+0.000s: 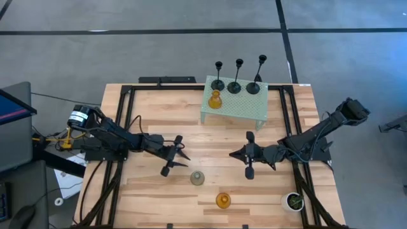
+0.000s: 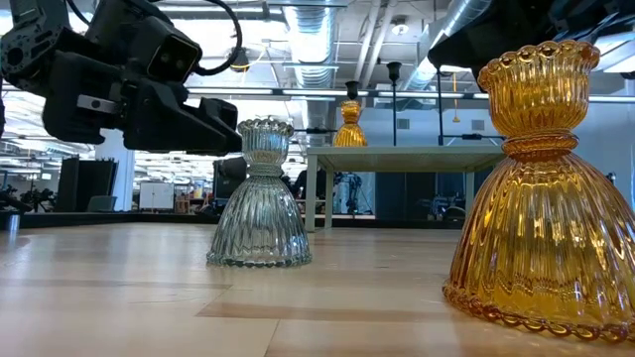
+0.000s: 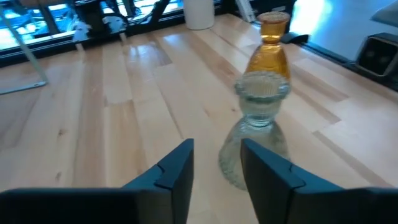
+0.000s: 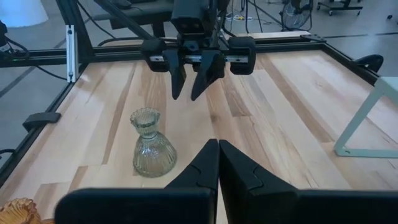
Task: Pick & Place candle stick holders
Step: Put the green glass candle holder on the shelf
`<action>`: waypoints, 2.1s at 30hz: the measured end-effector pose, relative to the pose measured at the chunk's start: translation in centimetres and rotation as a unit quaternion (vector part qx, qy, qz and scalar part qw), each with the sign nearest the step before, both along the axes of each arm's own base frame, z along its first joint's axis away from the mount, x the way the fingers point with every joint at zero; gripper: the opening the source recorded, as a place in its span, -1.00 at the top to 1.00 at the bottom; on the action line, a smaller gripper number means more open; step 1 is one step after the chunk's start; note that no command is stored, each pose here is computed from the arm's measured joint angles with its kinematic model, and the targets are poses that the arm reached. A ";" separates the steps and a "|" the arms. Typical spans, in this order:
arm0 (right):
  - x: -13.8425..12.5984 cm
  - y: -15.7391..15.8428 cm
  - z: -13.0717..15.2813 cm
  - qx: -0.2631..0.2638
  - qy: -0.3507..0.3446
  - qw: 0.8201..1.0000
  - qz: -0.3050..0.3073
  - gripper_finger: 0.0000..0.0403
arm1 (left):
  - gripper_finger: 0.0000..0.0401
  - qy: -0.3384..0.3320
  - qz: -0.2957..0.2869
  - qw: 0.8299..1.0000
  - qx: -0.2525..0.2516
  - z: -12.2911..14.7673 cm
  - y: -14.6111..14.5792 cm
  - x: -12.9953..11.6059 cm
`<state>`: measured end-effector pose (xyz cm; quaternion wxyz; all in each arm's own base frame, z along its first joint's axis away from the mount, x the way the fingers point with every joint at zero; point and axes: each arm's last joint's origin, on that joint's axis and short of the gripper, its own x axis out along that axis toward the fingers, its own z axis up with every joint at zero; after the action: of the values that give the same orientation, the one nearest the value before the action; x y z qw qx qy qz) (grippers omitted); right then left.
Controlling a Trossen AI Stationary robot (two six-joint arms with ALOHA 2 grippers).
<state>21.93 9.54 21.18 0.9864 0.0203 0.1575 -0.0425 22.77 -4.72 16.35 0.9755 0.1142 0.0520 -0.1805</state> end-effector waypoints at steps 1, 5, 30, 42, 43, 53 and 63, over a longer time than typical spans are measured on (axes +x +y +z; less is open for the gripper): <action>0.0 0.0 0.0 0.000 0.000 1.000 0.000 1.00 | 0.30 0.000 0.004 1.000 0.001 0.0 0.0 0.0; 0.0 0.0 0.0 0.000 0.000 1.000 0.000 1.00 | 0.08 0.013 0.006 1.000 -0.006 -0.5 0.0 0.1; 0.0 0.0 0.0 0.000 0.000 1.000 0.000 1.00 | -0.52 0.042 -0.115 0.988 -0.090 -1.8 -2.8 6.8; 0.0 0.0 0.0 0.000 0.000 1.000 0.000 1.00 | -0.48 0.036 -0.120 0.988 -0.090 -1.5 -3.4 6.9; 0.0 0.0 0.0 0.000 0.001 1.000 0.000 1.00 | -0.48 0.036 -0.115 0.989 -0.090 -1.5 -3.4 6.9; 0.0 0.0 0.0 0.000 0.000 1.000 0.000 1.00 | -0.42 0.040 -0.107 0.989 -0.099 -1.5 -3.4 6.9; 0.0 0.0 0.0 0.000 0.001 1.000 0.000 1.00 | -0.32 0.042 -0.091 0.989 -0.105 -1.5 -3.4 6.9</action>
<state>21.92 9.54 21.18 0.9863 0.0201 0.1580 -0.0422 29.70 -8.12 14.85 0.9586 0.0078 0.0634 -0.2774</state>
